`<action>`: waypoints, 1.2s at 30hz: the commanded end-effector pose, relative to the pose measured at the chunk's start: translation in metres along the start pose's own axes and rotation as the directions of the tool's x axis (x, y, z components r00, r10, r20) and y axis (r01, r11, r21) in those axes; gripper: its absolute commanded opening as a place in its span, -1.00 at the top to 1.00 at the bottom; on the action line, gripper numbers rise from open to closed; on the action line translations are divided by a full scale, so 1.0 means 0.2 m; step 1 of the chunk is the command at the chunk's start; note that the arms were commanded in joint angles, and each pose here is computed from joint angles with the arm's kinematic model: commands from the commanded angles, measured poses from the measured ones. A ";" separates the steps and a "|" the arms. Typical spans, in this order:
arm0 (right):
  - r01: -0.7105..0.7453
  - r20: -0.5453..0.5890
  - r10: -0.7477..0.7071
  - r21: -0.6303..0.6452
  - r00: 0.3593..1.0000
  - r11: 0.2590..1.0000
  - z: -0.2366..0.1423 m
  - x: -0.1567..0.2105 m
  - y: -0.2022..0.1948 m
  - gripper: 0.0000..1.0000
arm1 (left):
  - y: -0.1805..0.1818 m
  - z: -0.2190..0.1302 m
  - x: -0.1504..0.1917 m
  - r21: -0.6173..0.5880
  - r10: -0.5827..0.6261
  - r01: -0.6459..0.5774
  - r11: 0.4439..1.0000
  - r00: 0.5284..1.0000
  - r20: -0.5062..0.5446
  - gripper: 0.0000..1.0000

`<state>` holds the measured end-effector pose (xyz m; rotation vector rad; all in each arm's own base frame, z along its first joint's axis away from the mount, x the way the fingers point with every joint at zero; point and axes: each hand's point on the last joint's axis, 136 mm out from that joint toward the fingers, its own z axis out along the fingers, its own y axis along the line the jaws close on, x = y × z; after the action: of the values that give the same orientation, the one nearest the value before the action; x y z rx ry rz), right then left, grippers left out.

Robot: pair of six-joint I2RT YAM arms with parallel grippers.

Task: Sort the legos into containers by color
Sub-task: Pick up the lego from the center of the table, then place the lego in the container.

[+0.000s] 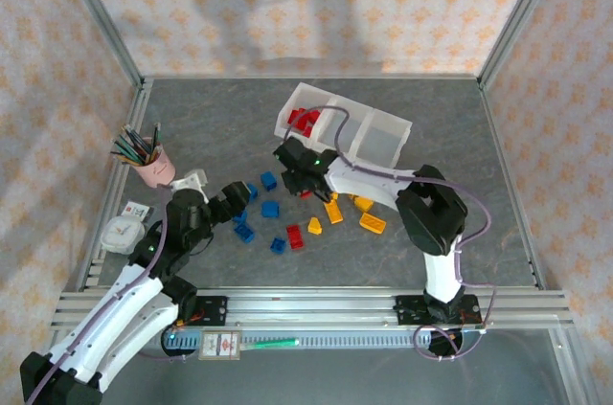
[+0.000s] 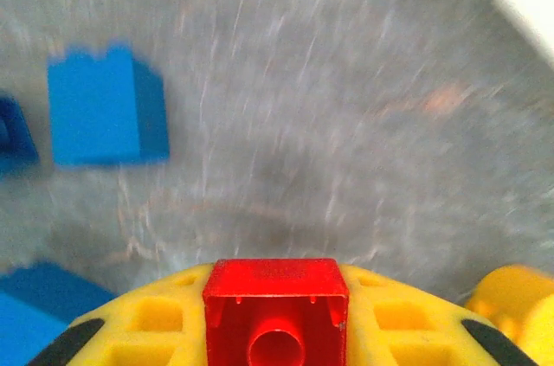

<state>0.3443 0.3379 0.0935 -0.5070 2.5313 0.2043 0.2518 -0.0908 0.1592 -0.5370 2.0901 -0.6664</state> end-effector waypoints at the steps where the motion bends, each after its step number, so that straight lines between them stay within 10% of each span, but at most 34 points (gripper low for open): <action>1: -0.124 0.147 0.125 -0.011 0.981 0.992 -0.12 -0.29 -0.11 0.45 | -0.13 -0.01 -0.13 0.069 0.016 -0.021 0.997 0.998 0.061 -0.98; 12: -0.350 0.364 0.341 -0.045 0.867 0.936 -0.11 -0.83 -0.39 0.46 | -0.27 0.07 -0.25 0.097 0.032 -0.042 0.994 0.995 0.100 -0.98; 25: -0.430 0.406 0.397 -0.012 0.823 0.903 0.21 -1.05 -0.60 0.45 | -0.31 0.17 -0.28 0.095 0.037 -0.047 0.994 0.994 0.103 -0.98; 36: -0.377 0.414 0.357 -0.035 0.837 0.925 0.00 -1.09 -0.56 -0.26 | -0.38 0.15 -0.30 0.138 0.037 -0.050 0.989 0.995 0.097 -0.98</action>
<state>0.5767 0.3063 0.1509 0.0763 2.2390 0.3156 0.3137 -0.1205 0.2028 -0.4710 2.0084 -0.7163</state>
